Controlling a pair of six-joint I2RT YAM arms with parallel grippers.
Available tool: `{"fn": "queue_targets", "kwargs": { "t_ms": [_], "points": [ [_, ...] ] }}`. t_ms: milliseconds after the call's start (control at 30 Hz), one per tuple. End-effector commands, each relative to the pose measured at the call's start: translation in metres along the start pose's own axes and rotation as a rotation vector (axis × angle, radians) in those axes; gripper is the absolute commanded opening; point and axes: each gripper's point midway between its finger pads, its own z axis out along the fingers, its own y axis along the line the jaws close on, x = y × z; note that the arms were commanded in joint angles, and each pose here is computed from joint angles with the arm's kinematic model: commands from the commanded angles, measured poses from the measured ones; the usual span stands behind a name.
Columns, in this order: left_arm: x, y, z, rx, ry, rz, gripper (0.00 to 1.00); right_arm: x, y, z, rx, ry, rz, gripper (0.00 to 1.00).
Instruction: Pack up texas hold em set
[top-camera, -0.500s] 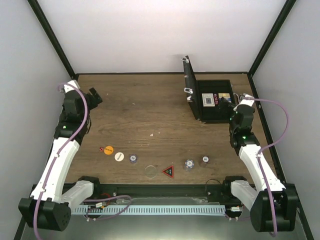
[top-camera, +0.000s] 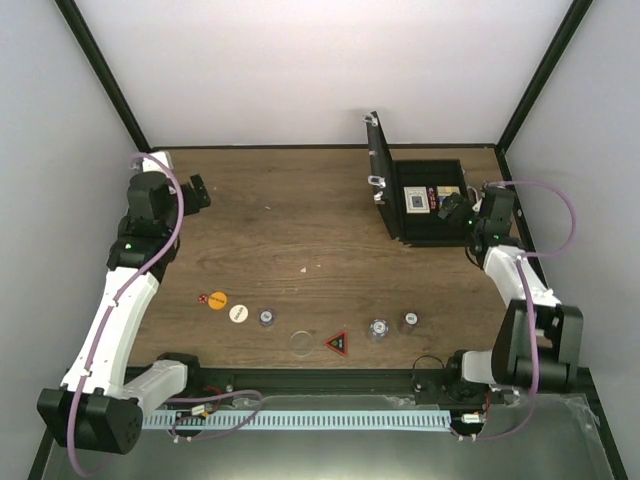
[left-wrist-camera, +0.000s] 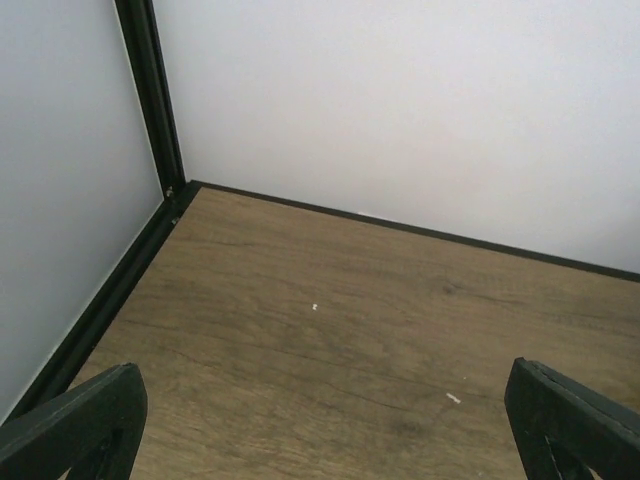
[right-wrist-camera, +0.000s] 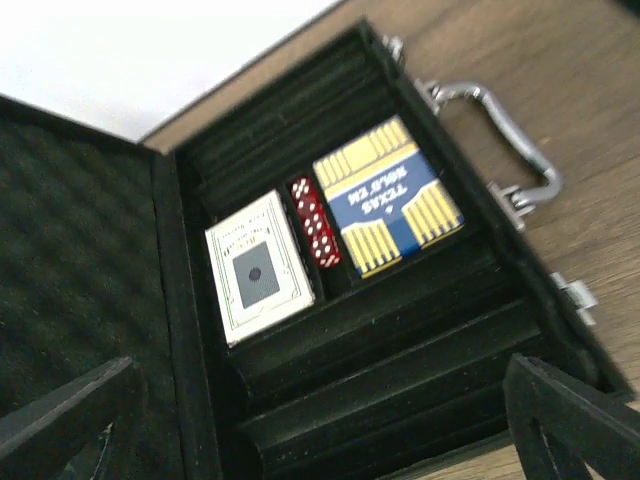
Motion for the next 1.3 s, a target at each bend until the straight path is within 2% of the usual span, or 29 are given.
{"fn": "queue_targets", "kwargs": {
  "t_ms": [0,133,267,467,800,967,1267],
  "points": [
    [0.011,0.003,0.014,-0.022,-0.001,0.06,1.0,0.01,-0.003,0.018,-0.028,0.132,0.045,1.0],
    [0.031,-0.009,0.027,0.054,0.035,0.075,1.0,0.017,-0.021,0.031,-0.031,0.191,0.072,1.0],
    [0.034,-0.017,0.024,0.115,0.026,0.076,1.0,0.022,-0.041,0.043,0.015,0.226,0.076,1.0],
    [0.04,-0.015,0.018,0.116,0.021,0.085,1.0,0.029,-0.057,0.062,-0.001,0.296,0.091,0.95],
    [0.046,-0.02,0.019,0.147,0.036,0.09,1.0,0.018,-0.087,0.08,0.109,0.297,0.068,0.95],
    [0.047,-0.018,0.021,0.134,0.041,0.092,1.0,0.027,-0.081,0.082,0.063,0.324,0.079,0.95],
    [0.051,-0.017,0.023,0.129,0.054,0.094,1.0,0.04,-0.049,0.077,-0.119,0.387,0.095,0.83]
  ]
}}
